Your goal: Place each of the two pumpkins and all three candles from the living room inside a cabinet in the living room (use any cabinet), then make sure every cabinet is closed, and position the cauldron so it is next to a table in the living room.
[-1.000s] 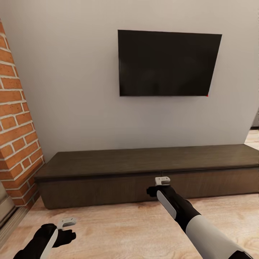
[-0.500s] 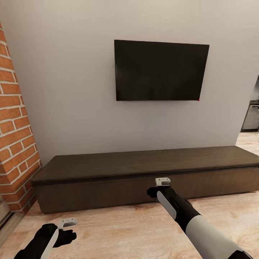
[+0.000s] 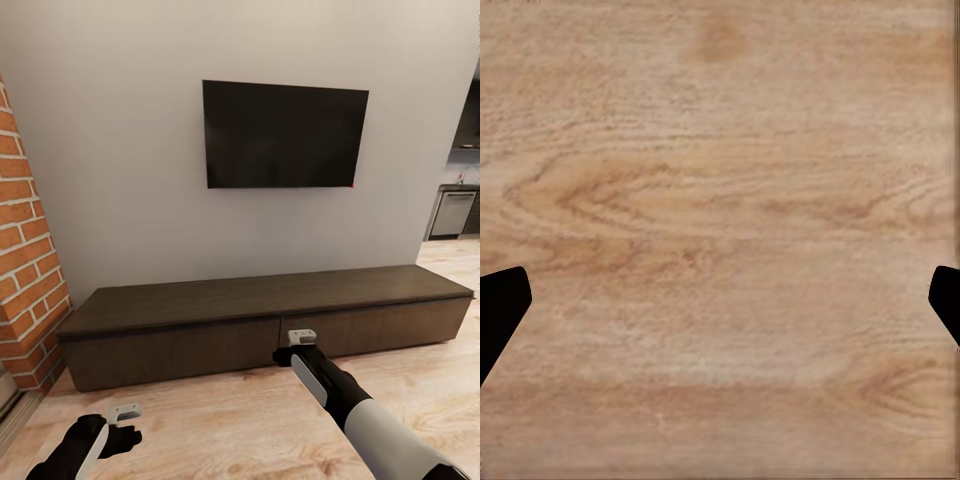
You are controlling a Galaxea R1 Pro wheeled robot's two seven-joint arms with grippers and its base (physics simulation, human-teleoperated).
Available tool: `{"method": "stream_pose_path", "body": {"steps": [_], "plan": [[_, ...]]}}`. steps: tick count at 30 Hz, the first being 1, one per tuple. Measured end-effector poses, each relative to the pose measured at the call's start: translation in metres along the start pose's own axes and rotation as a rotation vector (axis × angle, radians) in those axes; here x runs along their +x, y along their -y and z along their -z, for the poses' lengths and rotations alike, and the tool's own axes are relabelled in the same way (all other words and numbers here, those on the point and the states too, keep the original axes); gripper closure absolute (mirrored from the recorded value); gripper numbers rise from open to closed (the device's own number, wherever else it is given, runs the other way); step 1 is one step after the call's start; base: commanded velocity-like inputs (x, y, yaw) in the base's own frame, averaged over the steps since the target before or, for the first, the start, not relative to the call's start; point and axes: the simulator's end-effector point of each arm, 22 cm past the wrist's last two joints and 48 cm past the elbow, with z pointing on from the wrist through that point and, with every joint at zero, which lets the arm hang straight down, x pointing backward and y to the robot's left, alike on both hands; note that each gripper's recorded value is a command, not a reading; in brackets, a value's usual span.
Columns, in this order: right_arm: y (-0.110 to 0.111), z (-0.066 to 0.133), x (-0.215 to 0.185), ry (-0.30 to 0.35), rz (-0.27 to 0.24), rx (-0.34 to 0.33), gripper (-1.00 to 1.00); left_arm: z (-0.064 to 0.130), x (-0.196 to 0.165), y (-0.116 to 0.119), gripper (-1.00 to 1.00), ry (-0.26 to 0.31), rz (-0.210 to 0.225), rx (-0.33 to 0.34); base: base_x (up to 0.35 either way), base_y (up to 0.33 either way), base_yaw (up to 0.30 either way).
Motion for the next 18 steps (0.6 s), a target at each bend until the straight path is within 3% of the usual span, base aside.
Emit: {"method": "stream_pose_path", "body": {"steps": [18], "plan": [[0.003,0.0,0.001,-0.083,-0.002,-0.018,-1.0,0.023,-0.015,0.001,-1.0,-0.03,0.0,-0.004,-0.001,0.0,-0.085]]}}
